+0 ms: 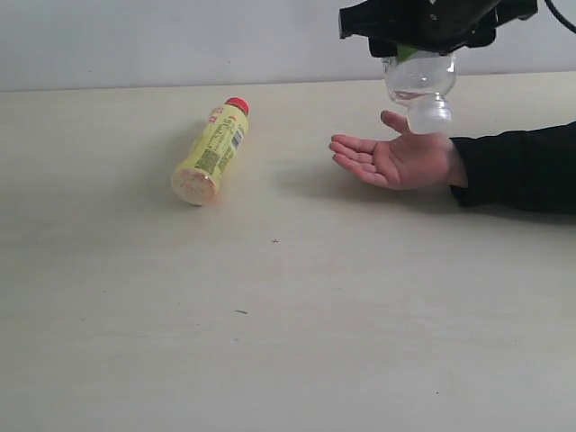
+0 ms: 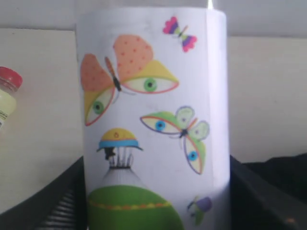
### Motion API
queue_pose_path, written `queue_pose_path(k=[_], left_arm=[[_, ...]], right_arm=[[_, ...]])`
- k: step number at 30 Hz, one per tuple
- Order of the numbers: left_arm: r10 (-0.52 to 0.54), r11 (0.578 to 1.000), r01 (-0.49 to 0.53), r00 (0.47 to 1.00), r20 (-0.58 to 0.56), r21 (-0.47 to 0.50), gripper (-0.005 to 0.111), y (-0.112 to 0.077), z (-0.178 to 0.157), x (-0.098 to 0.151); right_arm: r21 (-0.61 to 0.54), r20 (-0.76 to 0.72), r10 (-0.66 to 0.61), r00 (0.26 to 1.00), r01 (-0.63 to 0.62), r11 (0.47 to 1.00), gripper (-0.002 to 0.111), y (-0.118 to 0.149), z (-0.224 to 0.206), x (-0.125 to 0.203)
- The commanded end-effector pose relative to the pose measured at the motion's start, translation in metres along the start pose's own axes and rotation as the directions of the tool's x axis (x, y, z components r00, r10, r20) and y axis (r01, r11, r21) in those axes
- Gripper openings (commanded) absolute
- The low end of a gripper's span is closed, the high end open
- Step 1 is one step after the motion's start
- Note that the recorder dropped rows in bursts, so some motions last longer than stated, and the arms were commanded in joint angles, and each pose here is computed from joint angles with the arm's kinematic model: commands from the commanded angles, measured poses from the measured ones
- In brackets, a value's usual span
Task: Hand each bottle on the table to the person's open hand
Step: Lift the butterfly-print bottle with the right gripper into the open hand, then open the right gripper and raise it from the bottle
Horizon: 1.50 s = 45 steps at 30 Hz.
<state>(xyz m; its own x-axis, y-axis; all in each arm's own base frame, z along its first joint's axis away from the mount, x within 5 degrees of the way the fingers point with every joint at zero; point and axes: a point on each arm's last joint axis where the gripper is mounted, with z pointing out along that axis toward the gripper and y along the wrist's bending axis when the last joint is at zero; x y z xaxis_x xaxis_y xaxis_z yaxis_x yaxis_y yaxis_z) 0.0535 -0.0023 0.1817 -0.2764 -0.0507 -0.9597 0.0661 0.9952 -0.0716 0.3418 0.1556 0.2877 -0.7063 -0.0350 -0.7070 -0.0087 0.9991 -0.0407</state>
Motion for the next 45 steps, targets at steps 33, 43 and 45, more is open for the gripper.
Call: queue_pose_path(k=[33,43,45], left_arm=[[0.002,1.0,-0.002,1.0,0.007,0.006,0.002,0.0,0.0,0.001],[0.002,1.0,-0.002,1.0,0.007,0.006,0.002,0.0,0.0,0.001],[0.002,1.0,-0.002,1.0,0.007,0.006,0.002,0.0,0.0,0.001]], right_arm=[[0.006,-0.131,-0.168,0.977,0.17,0.985,0.021,0.006,0.112,0.042],[0.017,-0.145,-0.17,0.975,0.174,0.985,0.08,0.005,0.113,0.044],[0.017,-0.145,-0.17,0.975,0.174,0.985,0.085,0.005,0.113,0.044]])
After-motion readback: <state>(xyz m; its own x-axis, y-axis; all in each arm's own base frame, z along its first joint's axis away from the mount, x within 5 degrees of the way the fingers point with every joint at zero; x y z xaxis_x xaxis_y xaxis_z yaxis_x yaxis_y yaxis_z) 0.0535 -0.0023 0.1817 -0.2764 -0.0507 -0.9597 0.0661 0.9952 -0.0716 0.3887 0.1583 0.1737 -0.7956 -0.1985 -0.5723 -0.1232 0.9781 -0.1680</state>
